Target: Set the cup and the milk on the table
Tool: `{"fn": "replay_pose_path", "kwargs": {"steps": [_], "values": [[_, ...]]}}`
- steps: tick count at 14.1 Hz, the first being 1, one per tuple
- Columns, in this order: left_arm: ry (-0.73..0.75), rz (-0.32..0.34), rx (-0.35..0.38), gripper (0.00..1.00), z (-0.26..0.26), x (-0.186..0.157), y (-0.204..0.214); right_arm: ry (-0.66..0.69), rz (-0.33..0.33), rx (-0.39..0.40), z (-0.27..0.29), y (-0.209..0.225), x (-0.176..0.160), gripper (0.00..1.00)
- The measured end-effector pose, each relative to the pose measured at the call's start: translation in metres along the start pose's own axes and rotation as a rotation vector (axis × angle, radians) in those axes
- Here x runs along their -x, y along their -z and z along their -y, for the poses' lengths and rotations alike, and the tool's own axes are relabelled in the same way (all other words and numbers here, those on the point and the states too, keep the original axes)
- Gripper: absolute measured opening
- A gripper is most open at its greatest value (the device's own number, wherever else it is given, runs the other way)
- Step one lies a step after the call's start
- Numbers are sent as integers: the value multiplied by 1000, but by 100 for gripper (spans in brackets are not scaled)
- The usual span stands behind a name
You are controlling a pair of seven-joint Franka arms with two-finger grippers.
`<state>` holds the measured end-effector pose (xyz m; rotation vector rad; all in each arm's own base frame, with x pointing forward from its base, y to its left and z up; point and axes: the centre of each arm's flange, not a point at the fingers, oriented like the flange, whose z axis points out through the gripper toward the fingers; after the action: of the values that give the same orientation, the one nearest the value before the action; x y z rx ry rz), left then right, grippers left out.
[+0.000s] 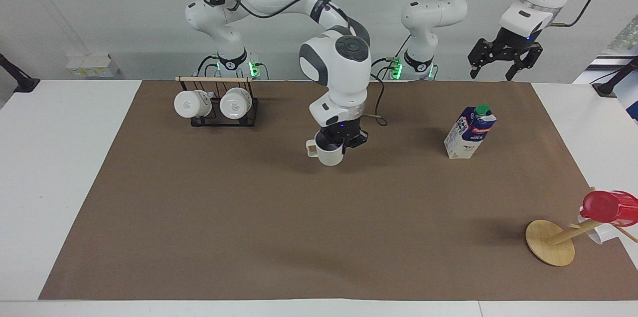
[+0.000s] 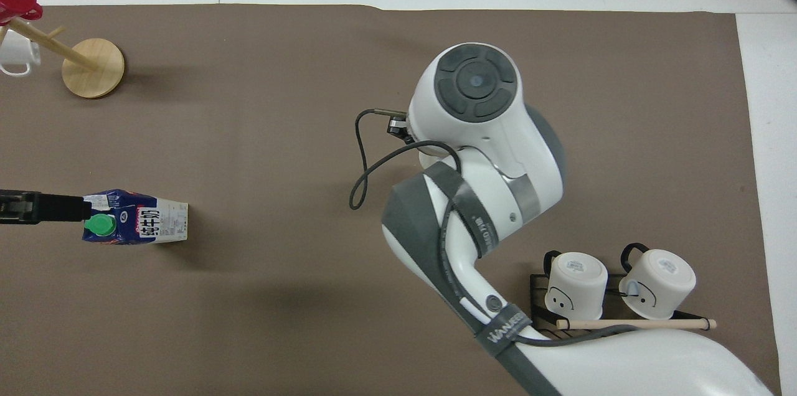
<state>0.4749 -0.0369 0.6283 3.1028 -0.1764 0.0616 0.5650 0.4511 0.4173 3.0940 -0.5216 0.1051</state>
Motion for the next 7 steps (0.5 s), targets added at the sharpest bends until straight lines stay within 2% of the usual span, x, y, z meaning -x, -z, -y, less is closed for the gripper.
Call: {"fn": "replay_pose_path", "kwargs": {"steps": [3,7], "values": [[7,17,3,100,3,2,-1,-28,-13,7,31,-23,37,5],[24,23,7,100,13,4,-1,-26,-50,6,40,-45,43,5]]}}
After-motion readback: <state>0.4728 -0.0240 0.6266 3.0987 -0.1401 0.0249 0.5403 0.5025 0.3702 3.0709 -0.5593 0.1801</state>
